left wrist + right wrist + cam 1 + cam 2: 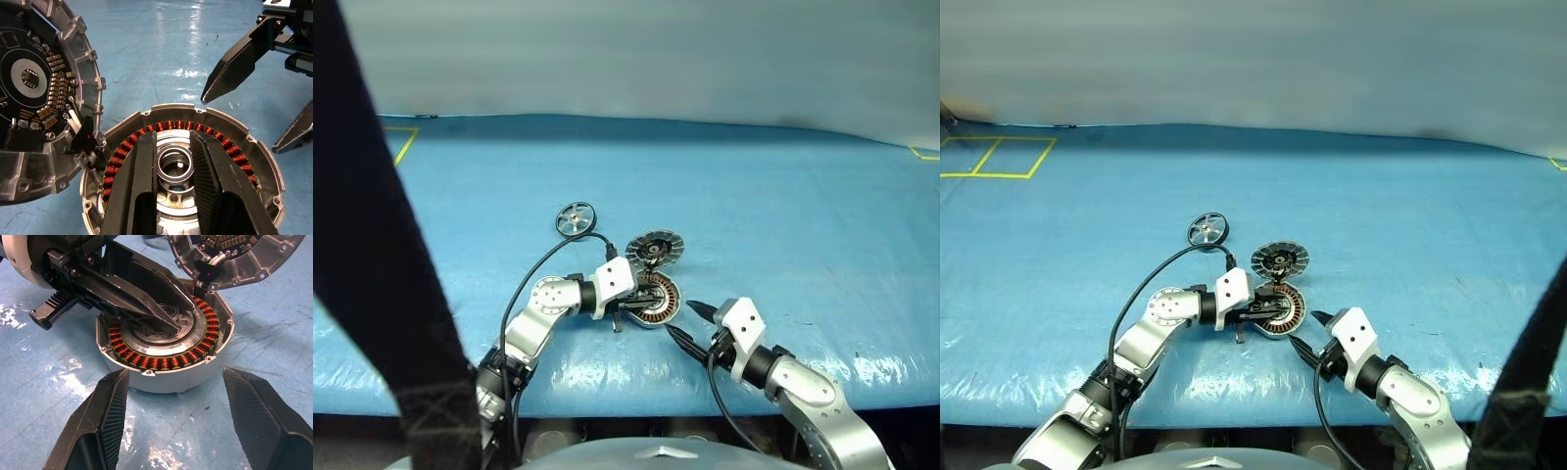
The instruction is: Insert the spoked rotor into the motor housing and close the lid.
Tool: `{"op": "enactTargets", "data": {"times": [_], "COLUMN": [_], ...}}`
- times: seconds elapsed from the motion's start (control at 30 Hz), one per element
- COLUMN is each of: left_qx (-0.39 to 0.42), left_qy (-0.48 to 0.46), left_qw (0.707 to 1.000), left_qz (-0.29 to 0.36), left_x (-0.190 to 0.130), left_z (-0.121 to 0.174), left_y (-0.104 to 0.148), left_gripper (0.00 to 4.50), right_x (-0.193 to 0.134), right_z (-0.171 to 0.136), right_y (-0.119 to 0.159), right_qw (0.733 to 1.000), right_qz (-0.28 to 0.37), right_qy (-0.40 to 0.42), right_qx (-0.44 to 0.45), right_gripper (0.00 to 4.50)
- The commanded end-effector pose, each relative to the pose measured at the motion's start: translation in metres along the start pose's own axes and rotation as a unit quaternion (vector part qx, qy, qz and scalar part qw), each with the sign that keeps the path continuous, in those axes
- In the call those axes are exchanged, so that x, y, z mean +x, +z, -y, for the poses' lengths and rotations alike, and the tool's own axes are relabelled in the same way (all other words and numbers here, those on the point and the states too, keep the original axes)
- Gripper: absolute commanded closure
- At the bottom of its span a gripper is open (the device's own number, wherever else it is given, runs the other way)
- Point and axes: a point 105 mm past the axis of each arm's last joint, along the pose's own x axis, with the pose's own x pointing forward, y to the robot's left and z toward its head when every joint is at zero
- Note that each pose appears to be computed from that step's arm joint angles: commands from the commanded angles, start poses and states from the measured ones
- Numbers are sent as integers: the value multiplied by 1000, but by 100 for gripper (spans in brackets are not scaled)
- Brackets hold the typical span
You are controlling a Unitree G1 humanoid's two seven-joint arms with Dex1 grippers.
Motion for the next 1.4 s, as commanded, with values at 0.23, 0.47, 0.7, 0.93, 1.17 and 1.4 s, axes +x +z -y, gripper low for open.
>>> {"op": "enactTargets", "data": {"times": [0.23, 0.47, 0.7, 0.93, 1.17, 1.4], "left_qx": [7, 9, 7, 1, 8, 8], "left_qy": [-11, -26, -14, 13, -9, 4], "left_qw": [1000, 1000, 1000, 998, 999, 1000], "left_qz": [8, 6, 20, 58, 31, 24], "left_x": [1, -4, -4, -8, -18, -9], "left_z": [5, 7, 5, -6, 3, 3], "left_y": [4, 2, 6, 22, 16, 12], "left_gripper": [382, 382, 382, 382, 382, 382], "right_x": [1, 2, 2, 2, 3, 4], "right_z": [1, 2, 2, 2, 3, 3], "right_y": [4, 3, 2, -1, 0, -1], "right_qw": [1000, 1000, 1000, 1000, 1000, 1000], "right_qz": [9, 8, 8, 2, 3, 2], "right_qy": [2, 0, -1, -1, -2, 1], "right_qx": [-13, -15, -15, -16, -18, -21], "right_gripper": [128, 128, 128, 128, 128, 128]}}
